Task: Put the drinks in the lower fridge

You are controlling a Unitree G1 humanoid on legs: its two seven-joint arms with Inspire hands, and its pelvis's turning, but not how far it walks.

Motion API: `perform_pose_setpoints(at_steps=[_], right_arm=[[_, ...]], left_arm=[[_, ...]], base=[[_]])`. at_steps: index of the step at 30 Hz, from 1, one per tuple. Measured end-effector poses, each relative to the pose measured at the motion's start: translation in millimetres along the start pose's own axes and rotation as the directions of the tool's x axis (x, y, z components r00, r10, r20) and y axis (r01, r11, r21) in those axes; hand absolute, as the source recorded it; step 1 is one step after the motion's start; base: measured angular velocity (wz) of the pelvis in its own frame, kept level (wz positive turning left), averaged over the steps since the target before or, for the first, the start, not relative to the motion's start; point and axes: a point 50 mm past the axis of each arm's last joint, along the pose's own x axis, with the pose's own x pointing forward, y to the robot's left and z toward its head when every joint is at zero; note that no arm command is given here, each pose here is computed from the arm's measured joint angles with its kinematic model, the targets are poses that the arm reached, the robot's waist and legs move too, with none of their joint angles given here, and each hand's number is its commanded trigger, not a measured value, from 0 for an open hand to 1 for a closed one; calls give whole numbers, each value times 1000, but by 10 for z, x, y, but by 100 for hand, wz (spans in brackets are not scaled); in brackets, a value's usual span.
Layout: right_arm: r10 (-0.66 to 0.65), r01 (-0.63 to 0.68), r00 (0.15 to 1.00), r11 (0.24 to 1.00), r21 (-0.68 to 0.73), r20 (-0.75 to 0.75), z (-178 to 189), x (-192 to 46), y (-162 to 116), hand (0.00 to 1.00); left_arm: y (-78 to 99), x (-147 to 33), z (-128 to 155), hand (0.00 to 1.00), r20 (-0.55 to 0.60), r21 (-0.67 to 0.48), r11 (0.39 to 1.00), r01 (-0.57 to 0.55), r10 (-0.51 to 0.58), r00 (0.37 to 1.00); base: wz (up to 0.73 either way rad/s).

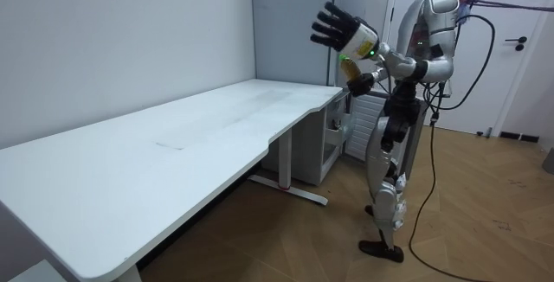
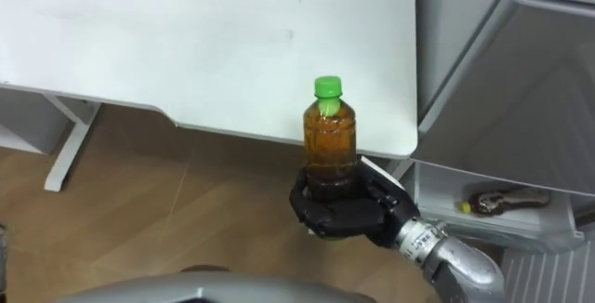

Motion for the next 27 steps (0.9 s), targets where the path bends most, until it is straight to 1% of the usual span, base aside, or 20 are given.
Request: perform_pose_setpoints(at_steps=[1, 2, 4, 6, 8, 9, 10, 11, 13, 14, 15, 16, 17, 19, 20, 21, 22, 23, 25, 27], right_arm=[[-14, 14, 1000, 1000, 9, -6, -3, 6, 1, 100], [-24, 24, 1000, 1000, 12, -9, -3, 10, 0, 100], [-47, 48, 999, 999, 24, -20, -18, 37, 6, 100], [-66, 68, 997, 996, 49, -34, -45, 62, 24, 100], [-74, 76, 997, 994, 83, -34, -45, 121, 40, 100], [-75, 78, 997, 993, 85, -31, -33, 171, 56, 100], [-71, 74, 997, 993, 91, -33, -27, 215, 72, 100], [-68, 70, 997, 994, 89, -33, -19, 236, 76, 100], [-56, 59, 998, 995, 82, -38, 27, 311, 76, 100], [-55, 58, 998, 995, 84, -39, 35, 328, 77, 100], [-55, 58, 998, 995, 84, -38, 51, 361, 80, 100], [-56, 58, 998, 995, 84, -35, 60, 373, 81, 100], [-56, 58, 998, 995, 77, -32, 89, 392, 82, 100], [-56, 57, 998, 998, 34, -21, 173, 442, 56, 100], [-60, 61, 998, 998, 19, -21, 190, 452, 47, 100], [-71, 71, 997, 997, -4, -17, 225, 469, 26, 100], [-89, 88, 996, 996, -33, -16, 258, 475, -6, 100], [-95, 94, 995, 995, -42, -14, 272, 473, -18, 100], [-116, 114, 993, 987, -117, -13, 344, 474, -25, 100], [-172, 169, 985, 960, -221, 4, 467, 469, -54, 100]], left_arm=[[175, -2, -107, 0, -51, 24, 995, -98, 99, 994], [258, -7, -166, 0, -78, 37, 988, -147, 150, 986], [622, -120, -388, 0, -184, 127, 942, -309, 329, 926], [797, -215, -529, 0, -251, 186, 902, -390, 427, 869], [965, -333, -670, 0, -307, 258, 861, -437, 503, 808], [1104, -442, -769, 0, -344, 329, 831, -448, 547, 763], [1241, -558, -864, 0, -381, 402, 800, -445, 588, 713], [1304, -622, -909, 0, -399, 435, 785, -441, 607, 687], [1583, -999, -1119, 0, -489, 601, 727, -331, 663, 568], [1656, -1109, -1159, 0, -512, 637, 713, -294, 676, 530], [1752, -1301, -1241, 0, -557, 685, 694, -220, 694, 456], [1793, -1395, -1267, 0, -577, 701, 689, -185, 700, 421], [1915, -1593, -1271, 0, -605, 726, 675, -129, 717, 345], [2063, -1857, -1266, 0, -654, 733, 678, -46, 722, 227], [2102, -1917, -1251, 0, -660, 737, 676, -16, 724, 200], [2157, -2017, -1226, 0, -678, 733, 678, 66, 718, 154], [2176, -2072, -1220, 0, -702, 712, 686, 145, 701, 128], [2172, -2081, -1225, 0, -716, 697, 695, 179, 687, 121], [2103, -2067, -1292, 0, -764, 639, 721, 269, 636, 111], [1898, -1943, -1469, 0, -826, 553, 755, 351, 551, 117]], base=[[-5], [0], [3], [9], [3], [0], [0], [-5], [-10], [-6], [0], [0], [-10], [-10], [0], [6], [5], [0], [0], [-5]])
